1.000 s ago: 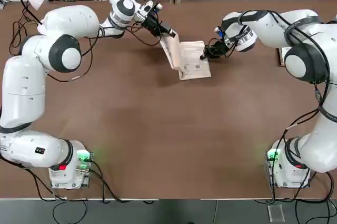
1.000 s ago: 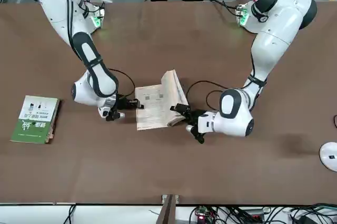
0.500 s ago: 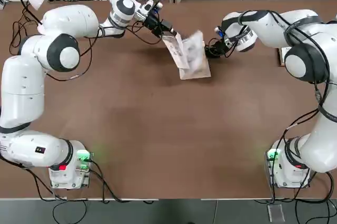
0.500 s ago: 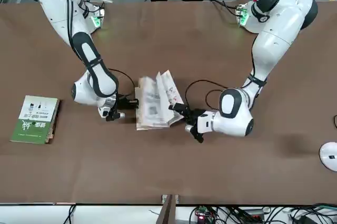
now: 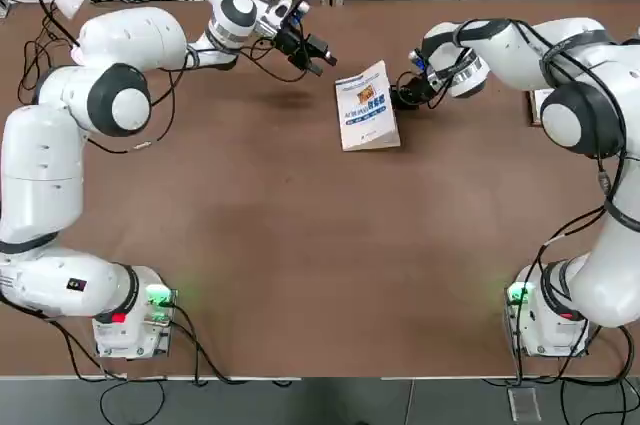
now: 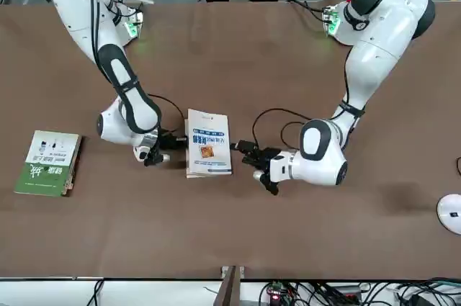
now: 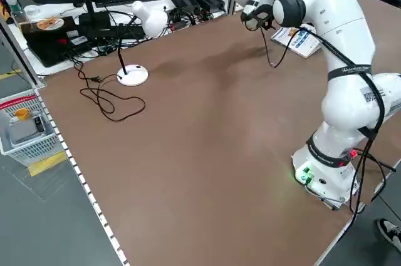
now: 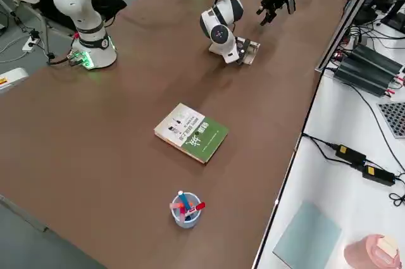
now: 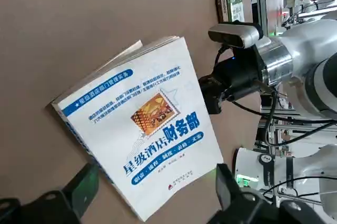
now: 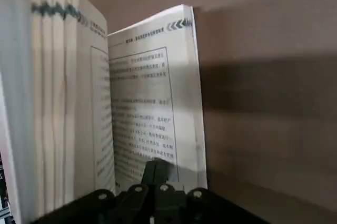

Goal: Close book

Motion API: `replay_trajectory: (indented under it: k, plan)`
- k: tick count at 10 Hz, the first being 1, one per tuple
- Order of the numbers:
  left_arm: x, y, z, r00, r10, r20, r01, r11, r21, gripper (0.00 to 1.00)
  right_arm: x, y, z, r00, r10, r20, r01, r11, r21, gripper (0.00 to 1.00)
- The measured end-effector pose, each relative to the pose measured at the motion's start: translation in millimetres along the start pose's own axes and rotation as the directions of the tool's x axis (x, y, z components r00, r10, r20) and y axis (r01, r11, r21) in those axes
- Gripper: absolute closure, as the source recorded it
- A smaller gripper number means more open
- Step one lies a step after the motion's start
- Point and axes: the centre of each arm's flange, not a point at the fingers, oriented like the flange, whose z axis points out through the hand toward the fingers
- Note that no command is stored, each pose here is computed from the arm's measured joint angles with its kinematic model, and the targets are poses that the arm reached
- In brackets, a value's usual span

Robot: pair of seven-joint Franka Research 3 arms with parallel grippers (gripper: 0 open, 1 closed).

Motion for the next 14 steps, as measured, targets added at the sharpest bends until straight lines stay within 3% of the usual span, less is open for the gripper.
replay_trajectory:
  k: [5,9,14]
  plan:
    - [10,39,-23,0.999,-0.037,-0.026,0.038,0.999,0.020,0.03,10,-8,-13,0.998,0.056,-0.028,-0.056,0.998,0.020,0.99]
    - [13,75,-47,0.998,-0.062,-0.022,0.065,0.988,0.137,0.03,19,-4,-35,0.998,0.065,-0.028,-0.063,0.996,0.056,0.99]
    - [15,114,-77,0.996,-0.071,-0.046,0.082,0.952,0.294,0.02,34,13,-79,1.000,0.013,0.011,-0.014,0.999,0.043,0.99]
